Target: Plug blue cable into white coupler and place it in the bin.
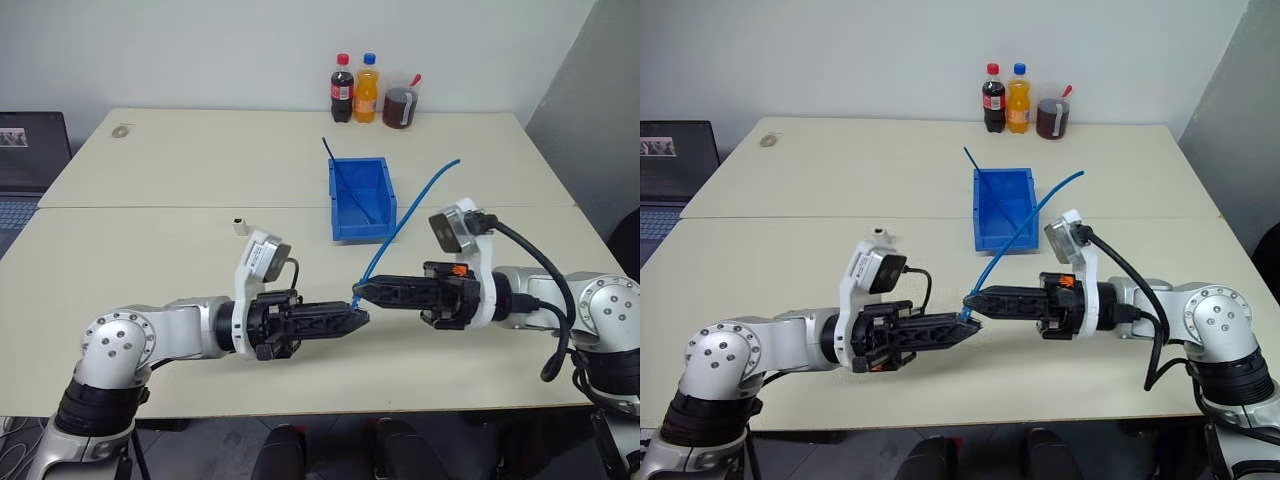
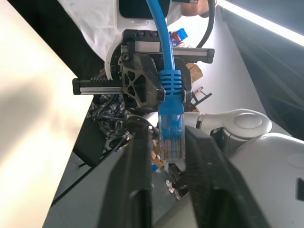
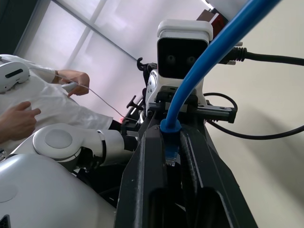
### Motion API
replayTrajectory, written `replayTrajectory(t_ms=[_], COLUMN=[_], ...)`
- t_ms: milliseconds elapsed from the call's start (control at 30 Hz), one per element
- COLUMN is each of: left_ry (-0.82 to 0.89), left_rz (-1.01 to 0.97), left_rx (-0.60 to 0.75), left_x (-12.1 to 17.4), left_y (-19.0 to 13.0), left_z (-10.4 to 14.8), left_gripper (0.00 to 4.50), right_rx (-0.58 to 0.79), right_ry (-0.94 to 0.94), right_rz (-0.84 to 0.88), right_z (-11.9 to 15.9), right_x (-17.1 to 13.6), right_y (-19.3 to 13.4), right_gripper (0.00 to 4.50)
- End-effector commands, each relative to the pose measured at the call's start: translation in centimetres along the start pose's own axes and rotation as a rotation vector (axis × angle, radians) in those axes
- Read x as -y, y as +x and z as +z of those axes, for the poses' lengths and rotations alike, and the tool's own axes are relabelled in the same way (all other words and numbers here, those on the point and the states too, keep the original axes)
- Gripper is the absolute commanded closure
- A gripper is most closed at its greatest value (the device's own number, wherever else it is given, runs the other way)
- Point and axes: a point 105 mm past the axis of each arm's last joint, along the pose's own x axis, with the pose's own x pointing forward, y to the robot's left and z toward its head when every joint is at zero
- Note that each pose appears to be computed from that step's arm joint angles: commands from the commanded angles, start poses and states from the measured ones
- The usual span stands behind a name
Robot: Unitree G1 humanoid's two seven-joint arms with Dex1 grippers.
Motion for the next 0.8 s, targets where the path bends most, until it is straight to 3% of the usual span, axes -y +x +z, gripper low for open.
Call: replayTrajectory(t_ms=[33, 233, 367, 467, 533, 667, 800], left_ry=[0.063, 0.09, 0.266, 0.447, 0.554, 0.737, 0.784], left_rz=[-0.016, 0.158, 0.444, 0.657, 0.816, 1.271, 1.545], left_rx=[-0.039, -0.219, -0.385, -0.44, -0.355, -0.051, 0.131], left_x=[1.1, -0.1, -3.2, -5.6, -7.2, -9.9, -10.8], left_y=[-0.5, -5.0, -10.6, -13.6, -14.9, -18.0, -19.3], left_z=[-0.1, -3.5, -5.3, -4.8, -2.8, 3.3, 5.3], left_gripper=[2.35, 1.13, 0.14, 0.04, 0.04, 0.04, 0.04], right_rx=[0.026, 0.071, 0.116, 0.13, 0.149, 0.176, 0.187], right_ry=[-0.021, -0.041, -0.079, -0.107, -0.11, -0.123, -0.129], right_rz=[0.01, -0.044, -0.099, -0.146, -0.156, -0.16, -0.169], right_z=[0.7, 1.6, 2.3, 2.3, 2.4, 2.6, 2.8], right_x=[-0.3, 1.0, 2.0, 2.9, 3.2, 3.5, 3.8], right_y=[0.1, -0.2, -0.7, -0.7, -0.6, -0.4, -0.3], right_gripper=[4.39, 4.39, 4.39, 4.39, 4.39, 4.39, 4.39])
